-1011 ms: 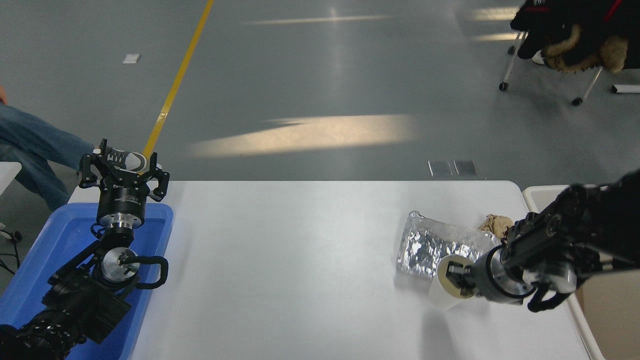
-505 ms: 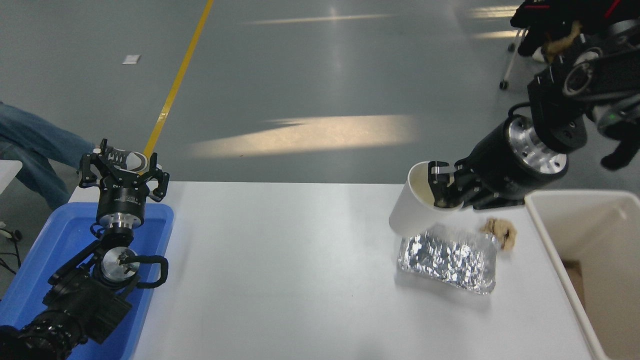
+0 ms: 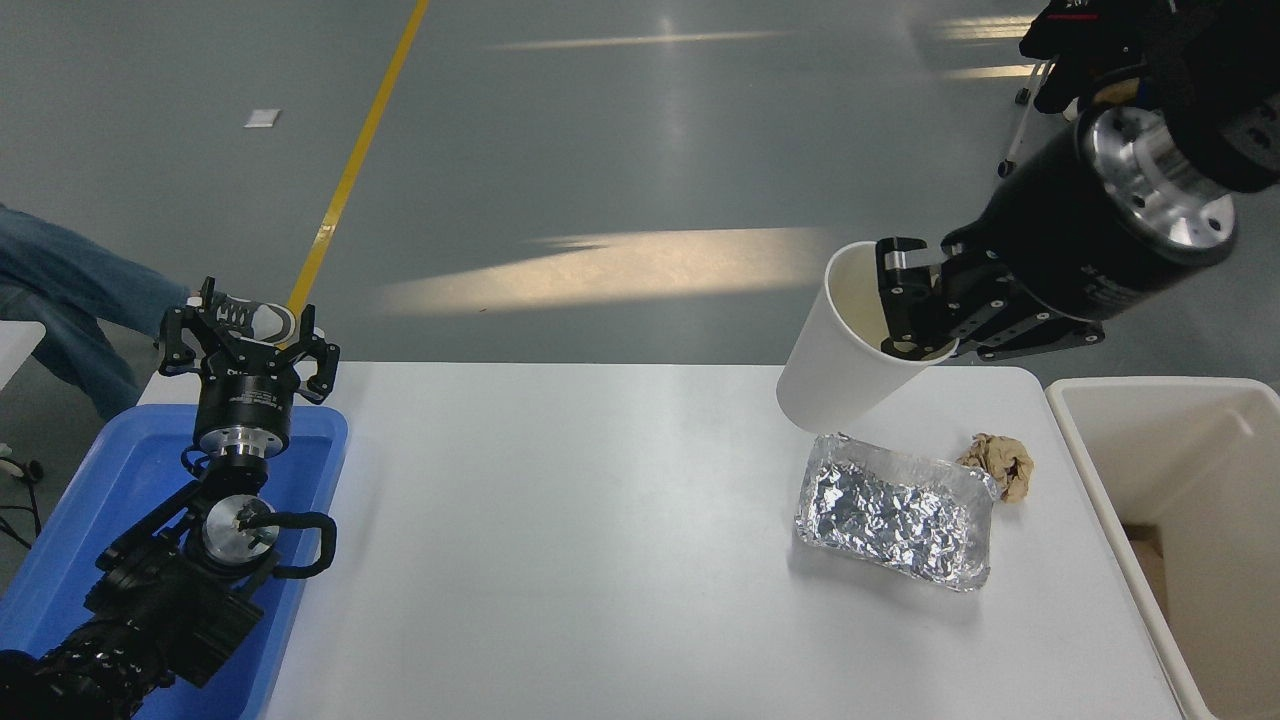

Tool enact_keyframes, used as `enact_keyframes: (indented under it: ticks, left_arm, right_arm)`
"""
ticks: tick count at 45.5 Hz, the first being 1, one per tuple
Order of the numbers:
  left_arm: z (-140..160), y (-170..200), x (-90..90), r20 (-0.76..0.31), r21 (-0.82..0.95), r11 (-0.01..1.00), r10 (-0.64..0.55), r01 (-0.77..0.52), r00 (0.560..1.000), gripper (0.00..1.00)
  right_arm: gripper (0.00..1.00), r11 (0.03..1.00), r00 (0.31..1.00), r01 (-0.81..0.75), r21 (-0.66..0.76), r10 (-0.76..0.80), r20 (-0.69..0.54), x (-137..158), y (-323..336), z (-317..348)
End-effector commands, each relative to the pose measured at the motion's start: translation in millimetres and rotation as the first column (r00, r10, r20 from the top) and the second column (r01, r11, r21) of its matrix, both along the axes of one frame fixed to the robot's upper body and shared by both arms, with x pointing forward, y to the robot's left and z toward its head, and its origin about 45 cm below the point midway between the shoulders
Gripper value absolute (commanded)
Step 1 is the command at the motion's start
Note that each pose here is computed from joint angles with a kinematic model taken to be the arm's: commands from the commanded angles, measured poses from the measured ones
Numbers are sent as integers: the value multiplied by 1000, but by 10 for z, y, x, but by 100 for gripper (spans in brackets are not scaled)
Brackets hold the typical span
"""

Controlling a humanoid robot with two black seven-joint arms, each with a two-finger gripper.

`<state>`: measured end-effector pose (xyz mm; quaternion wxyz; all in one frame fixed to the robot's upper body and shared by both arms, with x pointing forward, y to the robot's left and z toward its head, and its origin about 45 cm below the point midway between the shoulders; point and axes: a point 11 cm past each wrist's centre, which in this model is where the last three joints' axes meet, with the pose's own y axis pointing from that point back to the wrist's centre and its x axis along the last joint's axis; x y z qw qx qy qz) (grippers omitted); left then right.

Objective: Pick up paper cup place in dustbin

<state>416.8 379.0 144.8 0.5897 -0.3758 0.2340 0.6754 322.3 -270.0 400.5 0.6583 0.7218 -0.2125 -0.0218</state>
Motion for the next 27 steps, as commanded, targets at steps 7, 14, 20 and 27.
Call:
enact_keyframes:
  ticks: [7,14,20,27]
  left_arm:
    - [1,0,1,0,0,1000,0,0,1000,99]
    - [2,2,1,1,-1,1000,1,-1,1000,99]
    - [4,-4,3,1,0,1000,-1,1,1000,99]
    - [5,-5,3,2,-1,1000,-2,2,1000,99]
  right_arm:
    - [0,916,932,358,-183,-339,128,90,-1448,-1217]
    - [0,831,857,511,-217,-473,206,-51,-2074,-1634]
    - [0,741,757,649,-171,-605,248,-214,-2483,-1993]
    - [0,666,667,739,-105,-701,251,-428,-2700,-2463]
